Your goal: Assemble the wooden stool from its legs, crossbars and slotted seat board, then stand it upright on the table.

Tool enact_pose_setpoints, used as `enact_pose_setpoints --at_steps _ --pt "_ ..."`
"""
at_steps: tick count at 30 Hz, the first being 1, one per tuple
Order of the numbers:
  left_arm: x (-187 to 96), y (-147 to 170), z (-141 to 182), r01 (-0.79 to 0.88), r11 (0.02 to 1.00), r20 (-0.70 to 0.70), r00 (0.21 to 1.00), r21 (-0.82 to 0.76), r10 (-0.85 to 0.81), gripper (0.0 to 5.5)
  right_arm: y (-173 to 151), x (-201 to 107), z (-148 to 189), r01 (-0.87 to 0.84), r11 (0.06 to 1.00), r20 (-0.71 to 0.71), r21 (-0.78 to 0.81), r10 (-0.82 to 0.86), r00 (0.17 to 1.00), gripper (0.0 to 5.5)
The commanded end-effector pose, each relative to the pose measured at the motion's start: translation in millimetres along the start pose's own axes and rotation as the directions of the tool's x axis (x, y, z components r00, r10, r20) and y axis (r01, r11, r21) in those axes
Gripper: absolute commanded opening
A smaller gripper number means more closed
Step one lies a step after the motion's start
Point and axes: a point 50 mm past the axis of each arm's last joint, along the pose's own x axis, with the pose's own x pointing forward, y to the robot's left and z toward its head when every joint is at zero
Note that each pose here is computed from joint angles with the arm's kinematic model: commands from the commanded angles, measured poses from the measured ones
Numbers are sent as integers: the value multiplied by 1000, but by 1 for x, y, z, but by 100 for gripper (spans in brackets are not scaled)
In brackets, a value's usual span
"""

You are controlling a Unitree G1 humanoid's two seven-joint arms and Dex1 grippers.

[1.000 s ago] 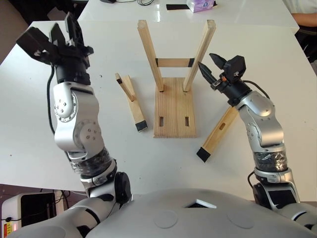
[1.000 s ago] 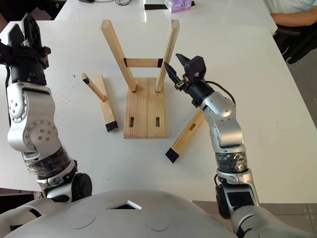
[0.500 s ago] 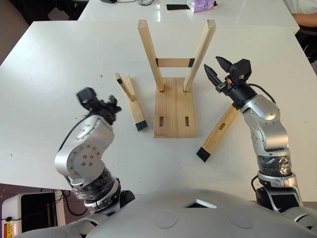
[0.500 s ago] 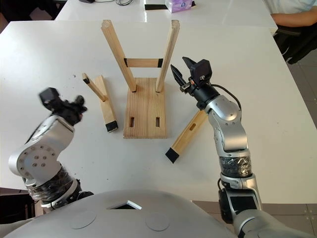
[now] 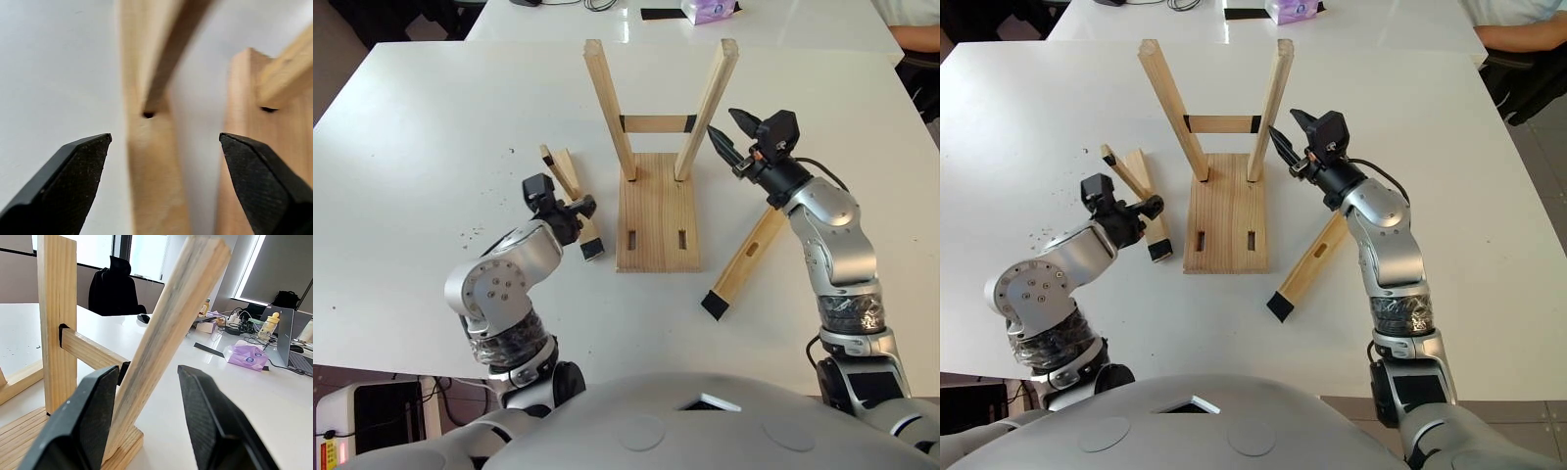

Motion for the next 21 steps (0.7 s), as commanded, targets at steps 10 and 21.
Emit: enact_pose_setpoints --at_steps 10,21 --pt "26 -12 -20 -119 987 -222 965 107 141 410 6 12 -3 10 1000 26 17 -10 1000 221" --pt "16 4 -20 -269 957 -176 942 109 285 410 12 8 -7 33 998 18 47 -34 999 221"
